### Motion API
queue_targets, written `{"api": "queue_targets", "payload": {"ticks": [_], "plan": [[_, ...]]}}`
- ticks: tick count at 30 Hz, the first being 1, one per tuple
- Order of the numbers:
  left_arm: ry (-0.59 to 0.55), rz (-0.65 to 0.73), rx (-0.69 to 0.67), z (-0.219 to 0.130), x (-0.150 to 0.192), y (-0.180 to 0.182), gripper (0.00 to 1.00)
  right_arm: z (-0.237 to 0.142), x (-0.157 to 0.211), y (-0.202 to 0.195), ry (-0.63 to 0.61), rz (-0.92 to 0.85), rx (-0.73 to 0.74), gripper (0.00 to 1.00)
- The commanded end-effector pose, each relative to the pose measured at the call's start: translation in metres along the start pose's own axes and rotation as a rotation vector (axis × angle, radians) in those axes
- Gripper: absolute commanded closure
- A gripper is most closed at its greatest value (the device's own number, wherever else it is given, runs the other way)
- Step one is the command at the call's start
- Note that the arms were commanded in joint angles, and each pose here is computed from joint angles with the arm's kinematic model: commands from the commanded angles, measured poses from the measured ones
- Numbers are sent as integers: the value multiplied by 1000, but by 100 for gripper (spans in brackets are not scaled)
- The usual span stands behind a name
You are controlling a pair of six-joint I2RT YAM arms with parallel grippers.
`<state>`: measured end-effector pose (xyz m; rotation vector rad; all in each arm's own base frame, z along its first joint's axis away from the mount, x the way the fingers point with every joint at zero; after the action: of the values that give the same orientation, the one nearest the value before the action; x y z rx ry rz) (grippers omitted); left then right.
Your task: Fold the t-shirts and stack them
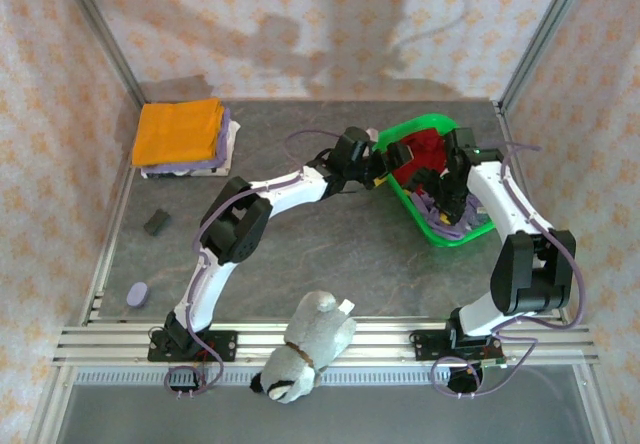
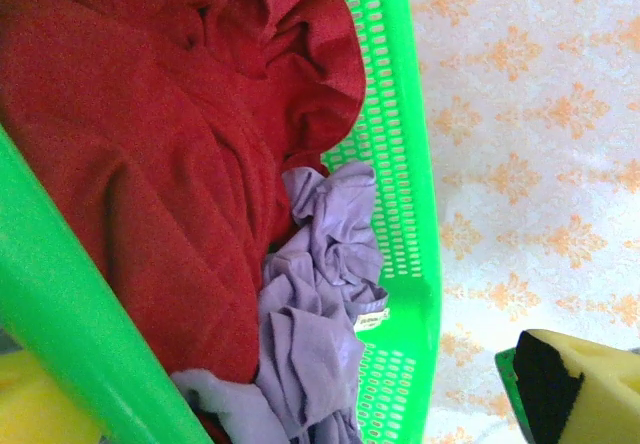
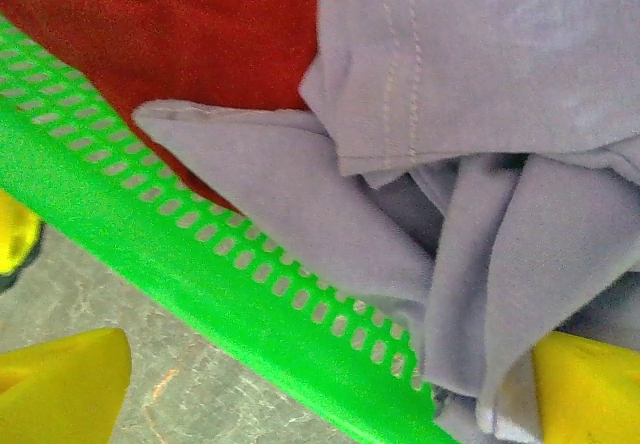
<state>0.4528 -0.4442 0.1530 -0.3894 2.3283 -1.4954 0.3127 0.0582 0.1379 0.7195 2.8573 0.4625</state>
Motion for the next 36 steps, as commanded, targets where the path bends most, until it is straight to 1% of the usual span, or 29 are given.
{"api": "queue_targets", "payload": {"ticks": [1,4,5,6,7,8,9,15,17,19,22,24,26,29,33,36], "plan": [[-100,125,-32,-35,-9,-24,1,-6,-11,12,-11,-24,-27,0],[-230,259,-150,-80,-24,-33,1,1,-26,26,-3,-43,-63,1],[-247,280,-178,-91,-28,-34,1,3,-31,30,-8,-42,-72,1],[-253,301,-203,-102,-31,-36,1,6,-38,35,-18,-45,-84,1],[-245,304,-239,-106,-33,-29,1,11,-46,41,-22,-47,-101,1],[-251,311,-233,-120,-34,-38,1,15,-52,46,-20,-48,-118,1],[-244,311,-241,-126,-34,-36,1,21,-59,52,-11,-51,-138,1],[-251,277,-269,-161,-30,-10,1,57,-95,85,33,-3,-253,1],[-244,255,-289,-176,-32,1,1,71,-105,88,38,7,-255,1],[-241,253,-315,-193,-34,7,1,87,-119,79,26,33,-229,1],[-240,287,-385,-217,-33,10,1,102,-149,49,-29,135,-196,1],[-229,302,-443,-229,-29,14,1,104,-168,33,-60,159,-174,1],[-220,305,-482,-237,-26,19,1,101,-184,19,-90,157,-120,1],[-211,296,-490,-240,-21,24,1,97,-207,9,-105,161,-112,1],[-210,268,-492,-240,-18,29,1,82,-232,-8,-130,171,-57,1],[-206,251,-477,-236,-17,28,1,75,-245,-4,-145,197,-129,1]]}}
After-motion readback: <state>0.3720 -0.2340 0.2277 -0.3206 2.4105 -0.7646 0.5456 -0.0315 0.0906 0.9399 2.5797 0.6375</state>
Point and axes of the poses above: each hand's point on the last joint's axis, 136 mm out from that joint toward the fingers, its own z axis out along the fingers, its own y axis along the line the jaws close on, x = y × z, the point moved 1 cm from there along -z, back along the fingers, and after that the axes turned 5 degrees about -z, right-handed, at the moved point
